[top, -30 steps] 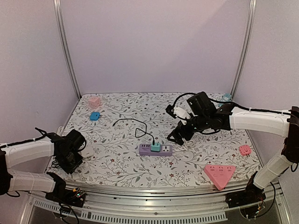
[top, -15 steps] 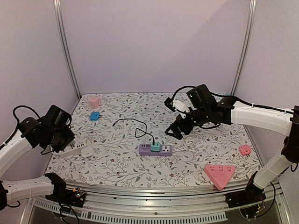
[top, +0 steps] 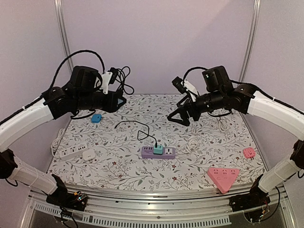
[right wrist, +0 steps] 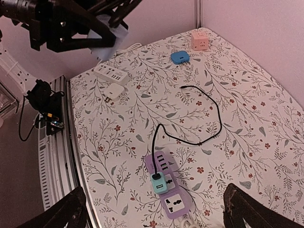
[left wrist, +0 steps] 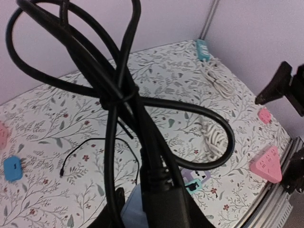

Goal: Insert the plug
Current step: Pick up the plug from the center of the board.

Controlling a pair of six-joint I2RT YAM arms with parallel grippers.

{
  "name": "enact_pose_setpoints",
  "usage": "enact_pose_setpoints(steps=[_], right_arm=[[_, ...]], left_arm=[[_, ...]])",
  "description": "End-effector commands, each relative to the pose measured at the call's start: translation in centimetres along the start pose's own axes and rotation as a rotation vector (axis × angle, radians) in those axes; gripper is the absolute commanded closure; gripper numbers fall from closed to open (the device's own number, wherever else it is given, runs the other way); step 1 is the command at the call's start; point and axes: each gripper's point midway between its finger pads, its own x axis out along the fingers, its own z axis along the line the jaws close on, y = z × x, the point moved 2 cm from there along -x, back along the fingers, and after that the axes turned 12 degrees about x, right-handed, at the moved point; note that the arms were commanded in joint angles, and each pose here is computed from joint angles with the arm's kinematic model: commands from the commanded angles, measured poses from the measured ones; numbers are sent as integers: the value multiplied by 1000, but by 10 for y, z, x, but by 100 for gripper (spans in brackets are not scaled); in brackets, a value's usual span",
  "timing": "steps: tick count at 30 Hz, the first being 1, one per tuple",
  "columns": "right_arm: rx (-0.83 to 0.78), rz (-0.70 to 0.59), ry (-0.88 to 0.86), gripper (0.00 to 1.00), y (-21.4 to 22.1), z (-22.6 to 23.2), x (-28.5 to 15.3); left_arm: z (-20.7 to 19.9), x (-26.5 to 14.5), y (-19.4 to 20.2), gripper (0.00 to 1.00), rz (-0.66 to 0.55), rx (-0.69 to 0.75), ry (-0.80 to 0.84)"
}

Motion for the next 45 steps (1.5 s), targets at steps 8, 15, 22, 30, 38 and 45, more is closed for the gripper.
enact_pose_setpoints(steps=[8,15,22,30,38,45], right_arm=[[-74,-105,-529,4,-44,90,-68],[-47,-230,-598,4,-65,103,-85],[38,-268,-624,27,-75,105,-79],[5,-275,-579,50,-67,112,-66],[33,-245,-569,77,-63,106,-54],[34,-224,-550,100,-58,102,-46]], left_arm=[[-166,-37,-51,100,-420,469,687],[-188,-45,-48,100,-498,520,744],[-196,-38,-55,100,-518,506,742],[-198,-34,-58,100,-533,478,740],[-199,-35,-58,100,-535,479,744],[-200,-35,-58,100,-542,477,748]])
